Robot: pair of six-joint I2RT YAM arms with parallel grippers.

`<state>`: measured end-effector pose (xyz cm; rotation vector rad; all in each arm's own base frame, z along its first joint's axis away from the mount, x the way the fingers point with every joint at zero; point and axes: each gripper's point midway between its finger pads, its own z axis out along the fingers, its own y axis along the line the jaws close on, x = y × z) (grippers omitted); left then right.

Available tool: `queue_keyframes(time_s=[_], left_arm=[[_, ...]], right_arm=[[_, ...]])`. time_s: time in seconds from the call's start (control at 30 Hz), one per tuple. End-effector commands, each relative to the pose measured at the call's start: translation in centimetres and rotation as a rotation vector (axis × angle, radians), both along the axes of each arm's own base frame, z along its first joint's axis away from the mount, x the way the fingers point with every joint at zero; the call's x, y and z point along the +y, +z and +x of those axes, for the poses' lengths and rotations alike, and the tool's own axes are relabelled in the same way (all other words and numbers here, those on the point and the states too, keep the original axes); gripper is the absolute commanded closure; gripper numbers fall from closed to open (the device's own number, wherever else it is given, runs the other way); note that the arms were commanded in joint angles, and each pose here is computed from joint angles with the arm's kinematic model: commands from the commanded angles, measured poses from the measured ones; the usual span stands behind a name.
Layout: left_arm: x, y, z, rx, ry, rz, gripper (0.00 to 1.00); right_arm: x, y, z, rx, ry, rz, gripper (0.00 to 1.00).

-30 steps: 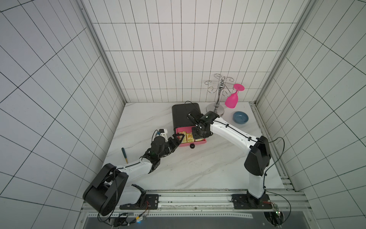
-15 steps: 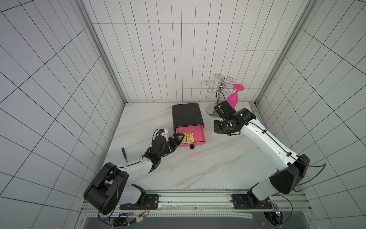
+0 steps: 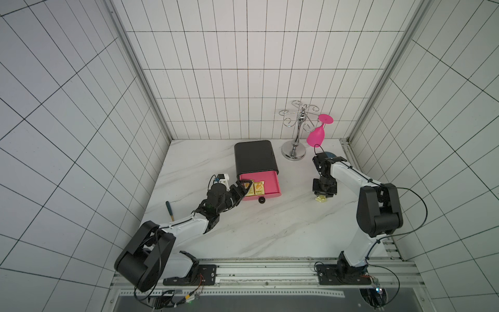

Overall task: Take the cookies out of the drawer
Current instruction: Place the cookie at the center of the board, then pick up the cookie from the drawer.

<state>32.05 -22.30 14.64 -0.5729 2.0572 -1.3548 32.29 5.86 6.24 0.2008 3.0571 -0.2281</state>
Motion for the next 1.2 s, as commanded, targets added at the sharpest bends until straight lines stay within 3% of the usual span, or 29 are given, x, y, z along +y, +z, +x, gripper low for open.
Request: queue_keyframes(time_s=[0.0,0.17,0.27,0.43,0.6,0.73,1.17], left_arm=[[-0.2,0.8,0.6,-0.015,-0.001,-0.009,0.12],[-0.3,0.5,0.6,-0.009,-0.004,-0.002,0.12],[-0.3,0.4,0.6,-0.006,-0.005,-0.001,0.12],[-0.3,0.2,0.6,-0.003,-0.002,0.000,0.12],[-0.3,0.5,0.8,-0.009,0.000,-0.009,0.11],[-0.3,0.7,0.8,-0.010,0.002,-0.010,0.11],[-0.2,0.6,0.8,-0.010,0.008,-0.009,0.11]], right_arm=[[-0.6,-0.8,1.4,-0.014,0.011,0.010,0.50],[0.1,1.9,2.3,-0.065,0.027,0.038,0.35],[1.5,5.3,2.1,-0.122,0.037,0.075,0.33],[10.2,13.1,-0.1,-0.267,0.199,0.216,0.34],[18.0,17.3,-2.8,-0.308,0.318,0.314,0.35],[22.2,17.8,-4.1,-0.300,0.395,0.334,0.36],[27.4,14.8,-6.5,-0.216,0.492,0.303,0.38]])
